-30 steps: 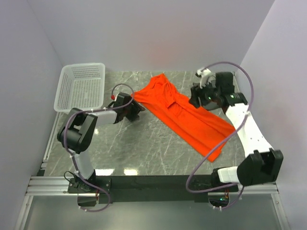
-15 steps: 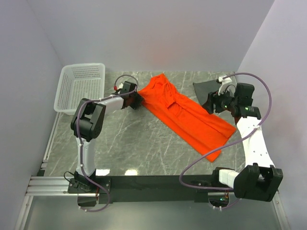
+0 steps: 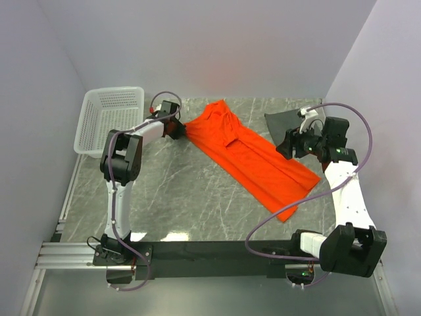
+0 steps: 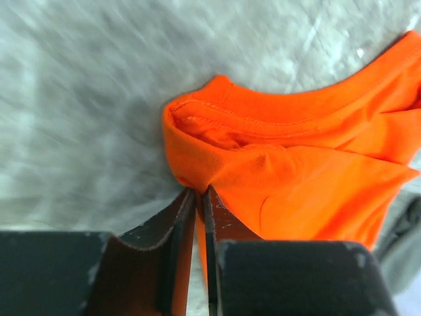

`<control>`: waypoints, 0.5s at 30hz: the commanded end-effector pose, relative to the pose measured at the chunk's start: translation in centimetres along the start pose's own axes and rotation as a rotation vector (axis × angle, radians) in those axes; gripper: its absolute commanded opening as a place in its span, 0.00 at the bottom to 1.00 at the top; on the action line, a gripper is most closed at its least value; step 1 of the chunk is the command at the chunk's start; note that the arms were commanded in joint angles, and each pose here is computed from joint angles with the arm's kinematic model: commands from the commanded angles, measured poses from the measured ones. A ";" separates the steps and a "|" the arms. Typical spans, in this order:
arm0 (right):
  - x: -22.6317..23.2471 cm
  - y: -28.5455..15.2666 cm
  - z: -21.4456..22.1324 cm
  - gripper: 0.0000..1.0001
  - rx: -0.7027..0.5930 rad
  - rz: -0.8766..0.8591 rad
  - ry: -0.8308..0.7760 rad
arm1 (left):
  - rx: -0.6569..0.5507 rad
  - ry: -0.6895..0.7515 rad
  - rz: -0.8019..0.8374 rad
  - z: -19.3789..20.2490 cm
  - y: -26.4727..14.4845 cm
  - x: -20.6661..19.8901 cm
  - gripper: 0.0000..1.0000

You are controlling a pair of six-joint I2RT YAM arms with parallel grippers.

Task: Fold and stack the t-shirts
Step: Fold the tshirt

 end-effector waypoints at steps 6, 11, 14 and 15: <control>0.3 -0.2 -0.1 0.69 -0.009 -0.043 -0.006 | -0.026 0.168 -0.191 -5.2 0.2 3.7 0.17; 0.1 0.1 0.4 0.68 0.020 -0.050 0.005 | -0.055 0.186 -0.140 -9.1 0.1 2.1 0.20; 0.0 0.3 0.7 0.68 0.044 -0.056 0.003 | -0.044 0.211 -0.081 -10.1 -0.1 1.5 0.30; 0.0 0.3 0.9 0.68 0.052 -0.063 -0.002 | -0.058 0.235 -0.053 -10.5 -0.9 1.0 0.33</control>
Point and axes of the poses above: each gripper's point midway between its finger pads, its own y axis out along the fingers, its own x axis along the line the jaws close on, z = x × y, the point moved 7 cm from there along -y, back along the fingers, and after that the axes turned 14 degrees about y, right-handed, at the moved point
